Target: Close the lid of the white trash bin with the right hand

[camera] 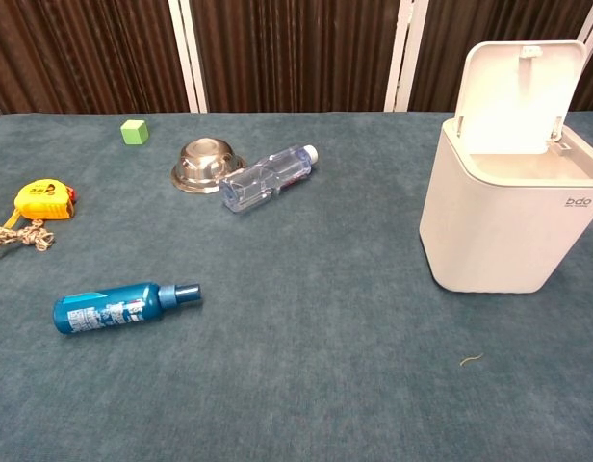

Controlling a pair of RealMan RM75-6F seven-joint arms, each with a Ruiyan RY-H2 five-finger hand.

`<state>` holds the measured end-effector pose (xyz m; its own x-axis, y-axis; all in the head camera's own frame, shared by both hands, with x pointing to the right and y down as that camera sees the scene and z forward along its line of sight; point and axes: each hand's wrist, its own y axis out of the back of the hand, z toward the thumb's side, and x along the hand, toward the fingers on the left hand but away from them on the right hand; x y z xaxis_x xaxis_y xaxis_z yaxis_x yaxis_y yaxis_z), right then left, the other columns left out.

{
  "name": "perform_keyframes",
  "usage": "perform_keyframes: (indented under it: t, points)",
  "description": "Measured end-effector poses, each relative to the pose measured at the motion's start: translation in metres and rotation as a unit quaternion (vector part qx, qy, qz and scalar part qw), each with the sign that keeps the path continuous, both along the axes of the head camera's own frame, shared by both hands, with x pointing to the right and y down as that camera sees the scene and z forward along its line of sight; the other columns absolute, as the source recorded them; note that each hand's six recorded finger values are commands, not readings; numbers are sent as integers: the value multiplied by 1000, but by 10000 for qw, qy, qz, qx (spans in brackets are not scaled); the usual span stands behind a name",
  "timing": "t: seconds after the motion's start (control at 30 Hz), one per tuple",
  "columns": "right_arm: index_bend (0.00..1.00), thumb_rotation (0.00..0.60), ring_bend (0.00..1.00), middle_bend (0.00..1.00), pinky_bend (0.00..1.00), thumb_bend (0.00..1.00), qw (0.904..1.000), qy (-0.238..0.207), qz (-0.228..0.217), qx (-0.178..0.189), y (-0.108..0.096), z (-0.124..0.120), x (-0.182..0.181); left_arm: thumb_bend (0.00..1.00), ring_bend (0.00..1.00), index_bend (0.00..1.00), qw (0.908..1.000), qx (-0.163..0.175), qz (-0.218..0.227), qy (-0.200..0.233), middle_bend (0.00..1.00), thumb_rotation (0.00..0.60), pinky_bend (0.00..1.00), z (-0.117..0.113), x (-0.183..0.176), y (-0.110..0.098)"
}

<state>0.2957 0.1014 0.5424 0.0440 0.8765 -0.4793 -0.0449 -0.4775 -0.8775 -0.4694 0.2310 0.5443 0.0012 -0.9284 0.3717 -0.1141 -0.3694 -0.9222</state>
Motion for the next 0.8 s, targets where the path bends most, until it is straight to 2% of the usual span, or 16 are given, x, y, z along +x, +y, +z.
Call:
perform_keyframes:
  t: [0.2, 0.33, 0.67, 0.8]
  points:
    - [103, 600, 698, 794, 948, 766, 9999, -71, 14, -90, -23, 10, -22, 458, 84, 294, 10000, 27, -26, 24, 172, 600, 229, -1, -1, 0]
    - [139, 600, 698, 794, 948, 766, 9997, -137, 76, -162, -29, 17, -27, 459, 85, 294, 10000, 26, -15, 28, 172, 600, 229, -1, -1, 0]
    - [248, 600, 698, 794, 948, 766, 9995, -81, 39, -288, -26, 25, -29, 459, 84, 293, 10000, 67, -11, 45, 173, 600, 229, -2, -1, -1]
    - [351, 600, 698, 794, 949, 766, 9994, -38, -17, -344, -20, 25, -28, 459, 85, 294, 10000, 73, 5, 53, 172, 600, 229, -2, 0, -1]
